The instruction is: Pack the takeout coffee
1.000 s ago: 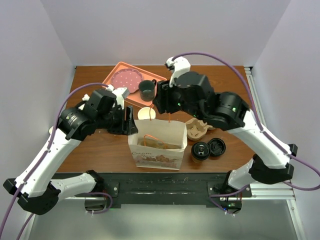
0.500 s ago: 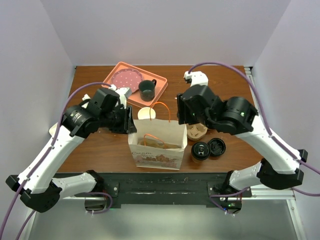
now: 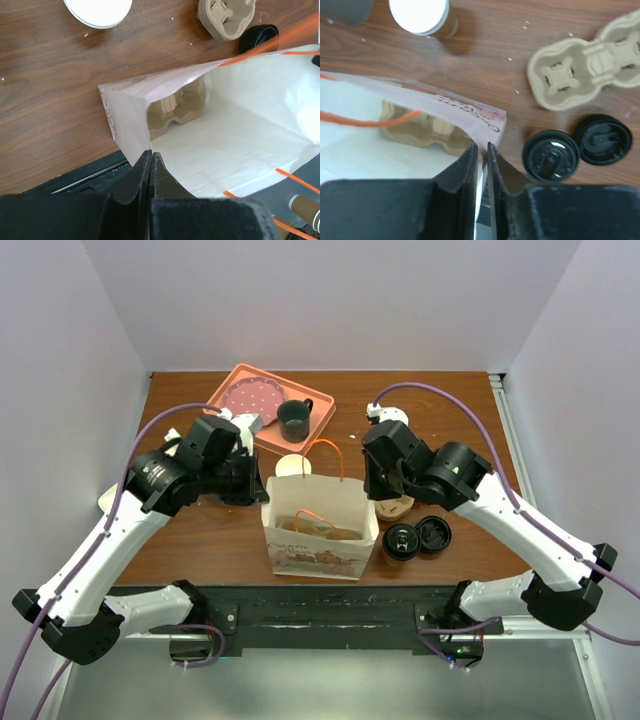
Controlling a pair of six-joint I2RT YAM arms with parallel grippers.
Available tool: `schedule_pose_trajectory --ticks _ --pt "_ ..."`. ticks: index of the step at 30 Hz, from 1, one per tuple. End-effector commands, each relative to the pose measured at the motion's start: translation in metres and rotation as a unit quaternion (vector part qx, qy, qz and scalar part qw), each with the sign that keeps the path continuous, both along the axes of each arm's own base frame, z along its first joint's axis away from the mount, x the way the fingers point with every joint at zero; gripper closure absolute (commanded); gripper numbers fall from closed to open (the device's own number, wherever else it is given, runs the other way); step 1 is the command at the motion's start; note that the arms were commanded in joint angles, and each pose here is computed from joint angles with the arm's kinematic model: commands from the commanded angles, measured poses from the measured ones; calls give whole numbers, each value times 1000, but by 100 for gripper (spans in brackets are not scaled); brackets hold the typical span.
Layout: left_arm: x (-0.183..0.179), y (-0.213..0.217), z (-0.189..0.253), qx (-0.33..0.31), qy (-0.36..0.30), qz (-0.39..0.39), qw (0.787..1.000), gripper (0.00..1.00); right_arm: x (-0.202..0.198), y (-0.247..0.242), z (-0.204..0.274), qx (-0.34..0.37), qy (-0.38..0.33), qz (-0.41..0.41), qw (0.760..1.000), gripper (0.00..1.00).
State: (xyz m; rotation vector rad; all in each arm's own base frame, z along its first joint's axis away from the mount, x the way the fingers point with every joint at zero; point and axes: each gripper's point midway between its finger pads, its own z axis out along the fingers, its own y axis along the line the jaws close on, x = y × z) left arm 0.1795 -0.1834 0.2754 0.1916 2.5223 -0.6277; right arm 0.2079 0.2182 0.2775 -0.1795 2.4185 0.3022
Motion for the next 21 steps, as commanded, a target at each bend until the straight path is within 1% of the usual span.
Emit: schedule_pose_trajectory --ticks 1,3,5,7,10,11,13,14,17,21 --pt "15 -2 18 -23 -38 29 999 100 21 35 22 63 -59 41 995 95" --pt "21 2 23 -18 -49 50 997 100 32 39 35 65 -91 45 993 100" --pt "27 7 27 -13 -66 65 996 100 45 37 39 55 -108 34 992 100" --pt "30 11 30 -7 -74 74 994 100 53 38 47 61 -119 31 990 100" --pt "35 18 32 10 -83 92 992 89 58 44 53 73 -131 33 988 100" --pt "37 21 32 18 -86 97 991 78 57 44 54 77 -135 33 987 100" --pt "37 24 29 24 -84 102 991 66 59 46 52 85 -140 31 986 100" --pt "37 25 28 27 -84 106 991 59 58 45 51 89 -143 31 985 100" --pt "35 30 20 33 -81 115 990 54 56 47 52 118 -159 35 980 100" --pt "36 38 15 46 -87 128 987 52 55 46 53 133 -174 32 975 100"
